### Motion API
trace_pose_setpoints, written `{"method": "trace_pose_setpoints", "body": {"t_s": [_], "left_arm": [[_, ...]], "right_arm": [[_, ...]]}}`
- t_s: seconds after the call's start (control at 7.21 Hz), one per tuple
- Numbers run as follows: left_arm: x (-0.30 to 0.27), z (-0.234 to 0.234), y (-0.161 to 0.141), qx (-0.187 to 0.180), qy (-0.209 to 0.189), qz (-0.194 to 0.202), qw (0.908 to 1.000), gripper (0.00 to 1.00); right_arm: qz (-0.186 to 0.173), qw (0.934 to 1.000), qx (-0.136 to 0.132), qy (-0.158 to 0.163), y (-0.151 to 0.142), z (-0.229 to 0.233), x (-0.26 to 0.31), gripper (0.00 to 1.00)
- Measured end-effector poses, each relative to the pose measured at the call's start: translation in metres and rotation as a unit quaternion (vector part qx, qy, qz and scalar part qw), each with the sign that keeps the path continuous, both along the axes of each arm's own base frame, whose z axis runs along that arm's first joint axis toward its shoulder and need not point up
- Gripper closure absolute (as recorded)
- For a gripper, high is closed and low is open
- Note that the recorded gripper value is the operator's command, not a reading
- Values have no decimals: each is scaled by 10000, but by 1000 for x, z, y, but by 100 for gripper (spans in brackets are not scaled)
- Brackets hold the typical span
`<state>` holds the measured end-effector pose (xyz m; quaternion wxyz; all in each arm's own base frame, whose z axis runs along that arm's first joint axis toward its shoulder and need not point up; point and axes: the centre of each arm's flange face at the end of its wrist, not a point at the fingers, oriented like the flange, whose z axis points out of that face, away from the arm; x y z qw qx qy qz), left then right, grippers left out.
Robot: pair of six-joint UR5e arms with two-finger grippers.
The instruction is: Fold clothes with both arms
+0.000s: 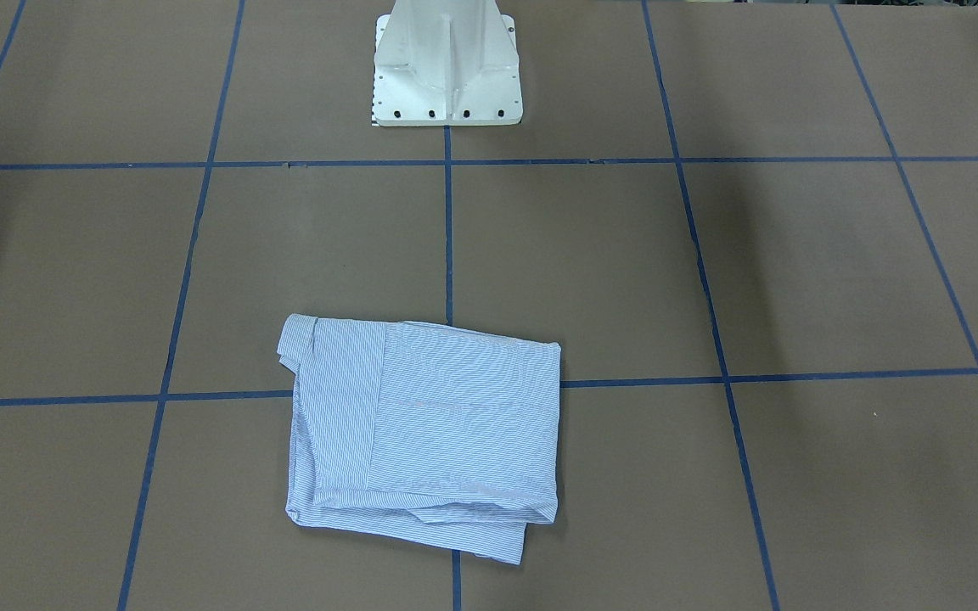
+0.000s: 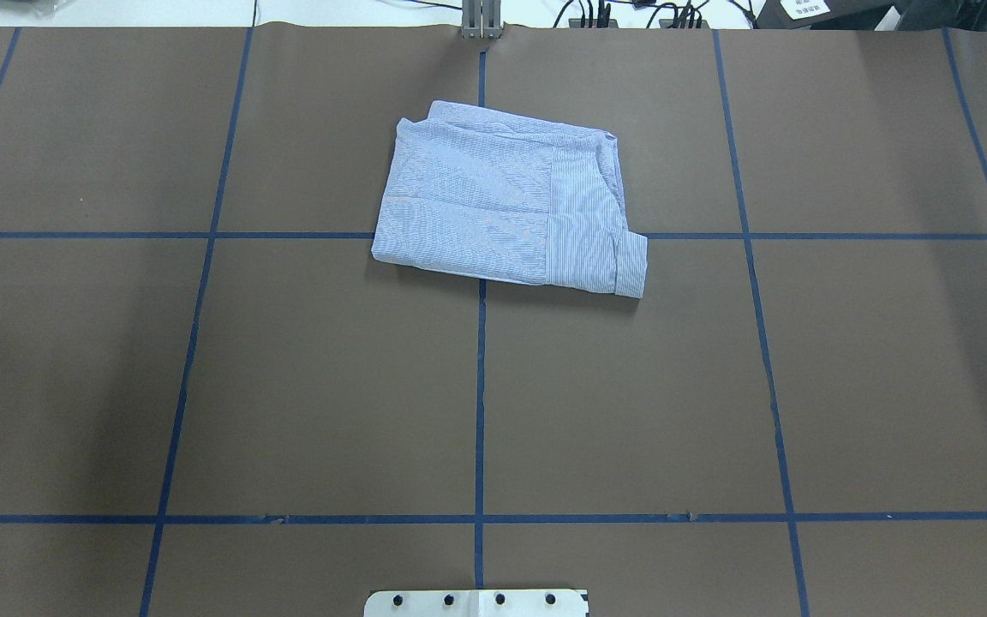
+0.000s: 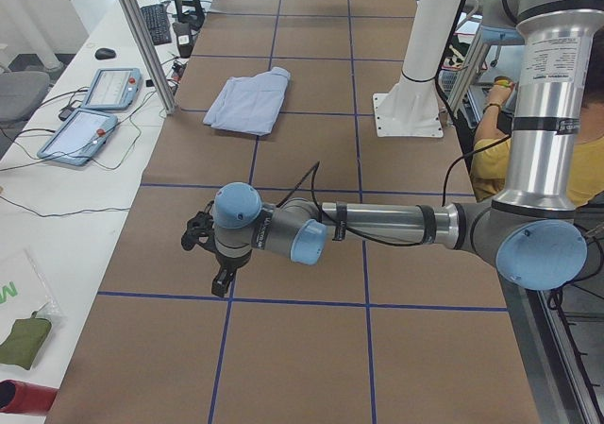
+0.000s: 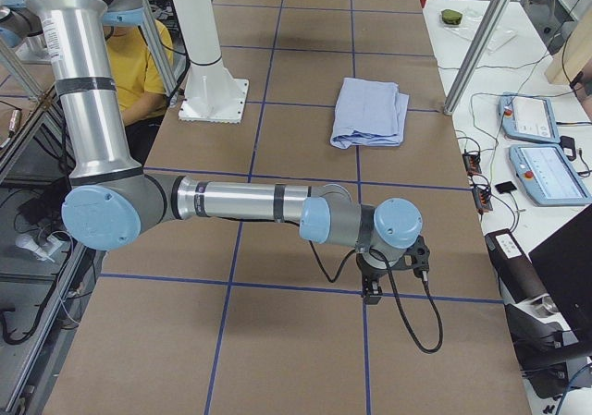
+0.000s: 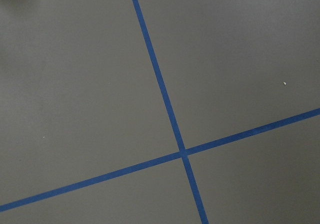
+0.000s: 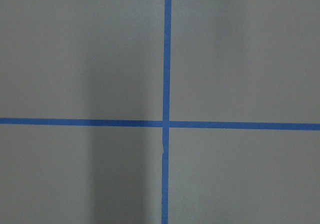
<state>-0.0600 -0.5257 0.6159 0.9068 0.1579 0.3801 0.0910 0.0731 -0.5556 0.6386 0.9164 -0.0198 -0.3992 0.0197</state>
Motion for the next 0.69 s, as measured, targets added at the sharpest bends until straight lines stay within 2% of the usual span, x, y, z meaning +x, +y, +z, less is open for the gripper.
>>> {"method": "trace_pose_setpoints", "body": {"t_s": [0.42, 0.69], "left_arm": [[1, -9, -3, -2, 109, -25, 9999, 1], [0, -14, 3, 76, 53, -50, 9999, 1]], "right_arm": [[62, 9995, -155, 275, -3, -9, -20, 0], [93, 9991, -115, 390, -3, -22, -29, 0]]}}
